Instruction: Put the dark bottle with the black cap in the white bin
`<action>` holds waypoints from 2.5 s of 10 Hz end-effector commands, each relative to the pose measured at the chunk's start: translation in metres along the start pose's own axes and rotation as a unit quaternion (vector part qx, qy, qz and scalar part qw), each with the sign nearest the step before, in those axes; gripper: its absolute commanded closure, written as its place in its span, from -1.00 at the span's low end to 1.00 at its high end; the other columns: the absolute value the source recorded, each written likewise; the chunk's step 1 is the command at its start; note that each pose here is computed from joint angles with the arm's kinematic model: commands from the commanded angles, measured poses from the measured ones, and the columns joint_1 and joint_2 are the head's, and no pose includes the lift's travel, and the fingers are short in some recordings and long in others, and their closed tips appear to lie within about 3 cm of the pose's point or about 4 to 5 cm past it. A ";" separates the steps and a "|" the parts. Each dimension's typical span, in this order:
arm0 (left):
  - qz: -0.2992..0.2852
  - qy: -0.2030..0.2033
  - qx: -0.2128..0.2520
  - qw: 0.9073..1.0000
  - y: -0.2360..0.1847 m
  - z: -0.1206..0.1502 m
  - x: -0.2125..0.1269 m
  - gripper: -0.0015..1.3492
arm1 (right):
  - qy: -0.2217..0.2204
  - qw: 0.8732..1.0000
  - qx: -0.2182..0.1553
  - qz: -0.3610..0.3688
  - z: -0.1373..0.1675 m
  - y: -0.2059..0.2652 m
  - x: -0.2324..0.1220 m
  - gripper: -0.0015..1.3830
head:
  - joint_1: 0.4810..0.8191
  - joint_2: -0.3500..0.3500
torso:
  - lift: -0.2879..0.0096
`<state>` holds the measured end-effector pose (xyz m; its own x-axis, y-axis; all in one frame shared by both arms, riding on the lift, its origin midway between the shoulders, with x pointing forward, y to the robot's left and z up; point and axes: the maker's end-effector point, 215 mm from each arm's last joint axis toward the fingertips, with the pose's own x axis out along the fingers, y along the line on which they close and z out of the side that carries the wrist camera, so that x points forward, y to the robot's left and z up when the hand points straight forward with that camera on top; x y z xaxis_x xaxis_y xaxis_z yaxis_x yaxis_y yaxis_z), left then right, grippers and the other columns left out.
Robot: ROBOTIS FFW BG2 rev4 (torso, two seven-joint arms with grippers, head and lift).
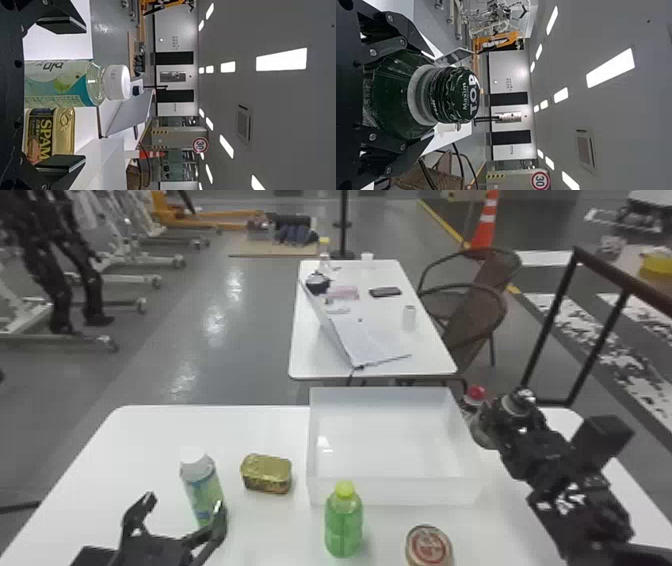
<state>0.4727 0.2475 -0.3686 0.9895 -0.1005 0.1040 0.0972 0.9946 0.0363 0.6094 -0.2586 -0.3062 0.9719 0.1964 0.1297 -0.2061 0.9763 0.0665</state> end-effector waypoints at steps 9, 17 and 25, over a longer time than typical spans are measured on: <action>0.001 0.006 -0.003 1.000 0.000 -0.006 -0.002 -0.77 | 0.065 0.996 0.033 0.044 -0.073 0.038 0.014 0.35 | -0.60 0.00 | 0.26; 0.003 -0.001 -0.001 1.000 0.002 -0.001 -0.001 -0.77 | -0.004 1.000 0.007 0.023 -0.005 0.034 -0.005 -0.56 | -0.60 0.00 | 0.26; -0.004 -0.004 0.001 1.000 -0.007 0.002 0.005 -0.77 | 0.042 0.998 0.027 -0.046 -0.034 0.037 -0.142 -0.56 | -0.60 0.00 | 0.26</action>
<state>0.4758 0.2431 -0.3664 0.9882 -0.1051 0.1110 0.1009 0.9940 0.0432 0.4752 -0.2478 -0.3488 0.9920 0.1160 0.0504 -0.1217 0.9840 0.1302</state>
